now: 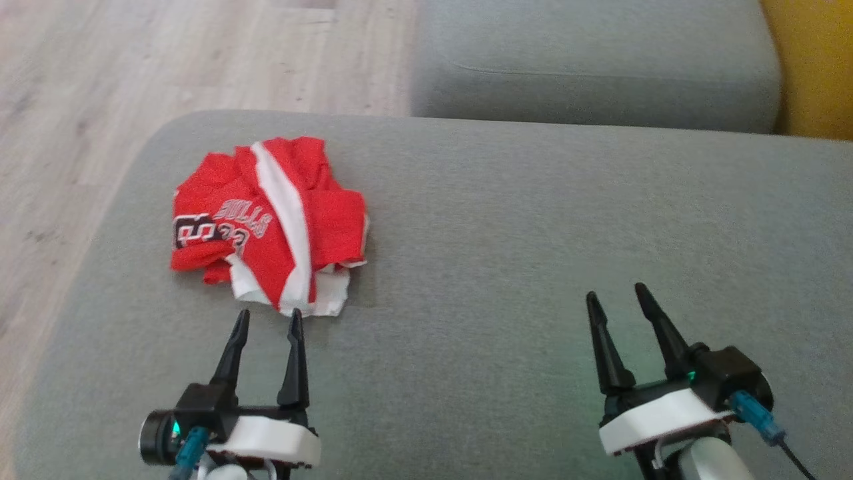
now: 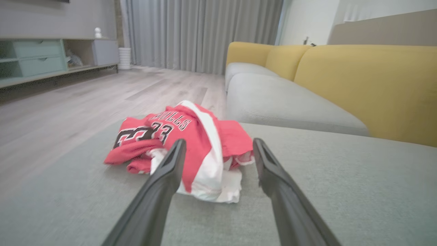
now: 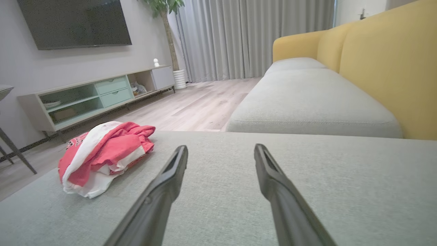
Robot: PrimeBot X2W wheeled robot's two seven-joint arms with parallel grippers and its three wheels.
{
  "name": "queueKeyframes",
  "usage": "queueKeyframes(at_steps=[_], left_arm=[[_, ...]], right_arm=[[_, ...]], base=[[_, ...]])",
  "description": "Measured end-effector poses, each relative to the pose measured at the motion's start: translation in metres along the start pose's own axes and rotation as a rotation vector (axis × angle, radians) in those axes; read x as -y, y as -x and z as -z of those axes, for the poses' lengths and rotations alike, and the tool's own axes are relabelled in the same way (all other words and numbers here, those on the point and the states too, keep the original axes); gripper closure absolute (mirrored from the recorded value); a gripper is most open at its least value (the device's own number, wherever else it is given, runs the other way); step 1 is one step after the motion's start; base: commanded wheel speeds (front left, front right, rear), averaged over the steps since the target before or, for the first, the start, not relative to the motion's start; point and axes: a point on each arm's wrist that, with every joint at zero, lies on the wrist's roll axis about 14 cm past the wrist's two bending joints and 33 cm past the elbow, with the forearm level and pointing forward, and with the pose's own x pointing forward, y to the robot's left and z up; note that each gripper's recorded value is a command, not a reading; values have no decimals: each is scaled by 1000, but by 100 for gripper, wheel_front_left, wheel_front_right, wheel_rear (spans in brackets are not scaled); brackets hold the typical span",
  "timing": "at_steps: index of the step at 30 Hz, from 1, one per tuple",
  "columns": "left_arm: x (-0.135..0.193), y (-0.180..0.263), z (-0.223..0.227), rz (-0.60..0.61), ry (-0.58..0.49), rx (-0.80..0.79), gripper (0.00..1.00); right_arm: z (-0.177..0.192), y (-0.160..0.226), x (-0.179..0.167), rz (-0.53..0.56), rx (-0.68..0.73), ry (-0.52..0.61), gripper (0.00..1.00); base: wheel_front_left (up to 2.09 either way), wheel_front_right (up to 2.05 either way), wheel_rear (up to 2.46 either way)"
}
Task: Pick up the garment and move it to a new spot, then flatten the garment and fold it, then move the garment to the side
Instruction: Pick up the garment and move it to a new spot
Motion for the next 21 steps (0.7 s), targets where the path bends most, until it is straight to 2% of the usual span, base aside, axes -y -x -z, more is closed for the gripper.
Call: queueKeyframes(at_steps=[11, 21], left_arm=[[-45, 35, -2, -148, -7, 18, 0], [-69, 56, -3, -234, -4, 27, 0]], right_arm=[[3, -16, -56, -178, -12, -9, 0], [7, -19, -85, -268, -28, -6, 0]], base=[[0, 0, 0], [0, 0, 0]])
